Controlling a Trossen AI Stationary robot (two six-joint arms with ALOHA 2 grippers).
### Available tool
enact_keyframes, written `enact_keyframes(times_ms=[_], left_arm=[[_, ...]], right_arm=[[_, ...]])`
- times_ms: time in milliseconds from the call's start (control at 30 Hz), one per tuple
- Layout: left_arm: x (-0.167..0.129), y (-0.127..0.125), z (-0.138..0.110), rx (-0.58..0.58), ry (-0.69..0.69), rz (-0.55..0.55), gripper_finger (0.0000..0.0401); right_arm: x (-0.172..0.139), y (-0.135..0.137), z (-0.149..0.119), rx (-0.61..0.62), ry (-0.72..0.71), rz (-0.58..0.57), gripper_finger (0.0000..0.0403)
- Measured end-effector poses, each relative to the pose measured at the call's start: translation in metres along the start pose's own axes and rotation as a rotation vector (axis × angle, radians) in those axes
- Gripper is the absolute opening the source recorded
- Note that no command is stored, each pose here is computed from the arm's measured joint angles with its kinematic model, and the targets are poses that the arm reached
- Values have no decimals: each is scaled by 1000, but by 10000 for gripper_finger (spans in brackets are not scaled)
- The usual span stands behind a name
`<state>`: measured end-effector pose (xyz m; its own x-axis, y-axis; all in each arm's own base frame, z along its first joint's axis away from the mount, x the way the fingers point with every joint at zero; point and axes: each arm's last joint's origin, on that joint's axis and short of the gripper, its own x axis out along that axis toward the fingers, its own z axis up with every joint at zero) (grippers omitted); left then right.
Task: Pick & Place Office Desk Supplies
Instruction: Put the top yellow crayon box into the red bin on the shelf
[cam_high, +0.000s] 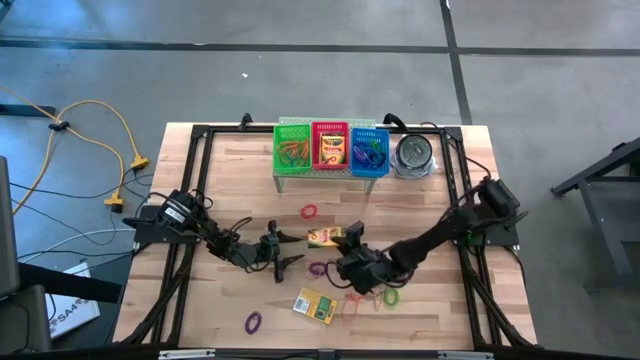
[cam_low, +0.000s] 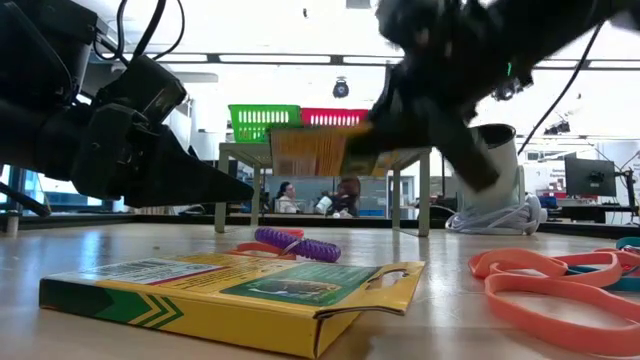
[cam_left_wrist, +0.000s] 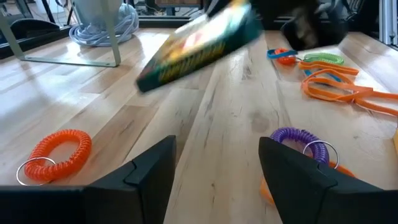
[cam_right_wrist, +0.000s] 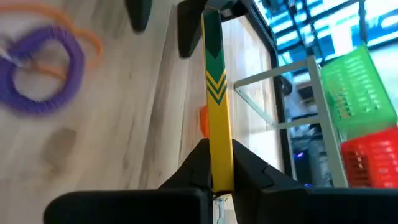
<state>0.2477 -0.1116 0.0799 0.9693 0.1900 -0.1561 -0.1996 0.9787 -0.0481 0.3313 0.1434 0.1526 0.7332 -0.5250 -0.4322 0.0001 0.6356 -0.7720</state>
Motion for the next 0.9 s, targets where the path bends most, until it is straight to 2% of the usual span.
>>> enact_keyframes(times_ms=[200, 333, 533, 633, 733, 833, 900], left_arm=[[0, 0, 0, -10, 0, 2, 223], [0, 0, 0, -11, 0, 3, 223], [0, 0, 0, -11, 0, 2, 223], [0, 0, 0, -11, 0, 2, 223], [0, 0, 0, -11, 0, 2, 223], [0, 0, 0, -11, 0, 2, 223], [0, 0, 0, -11, 0, 2, 223]], right_arm=[[-24, -37, 27, -41, 97, -97, 19], [-27, -81, 52, -10, 147, -132, 19], [-23, -141, 70, -52, 234, -237, 19], [-17, -175, 71, -15, 278, -253, 19], [-5, -208, 67, 52, 302, -217, 19], [11, -235, 55, 134, 330, -189, 19], [20, -247, 43, 127, 387, -194, 19]])
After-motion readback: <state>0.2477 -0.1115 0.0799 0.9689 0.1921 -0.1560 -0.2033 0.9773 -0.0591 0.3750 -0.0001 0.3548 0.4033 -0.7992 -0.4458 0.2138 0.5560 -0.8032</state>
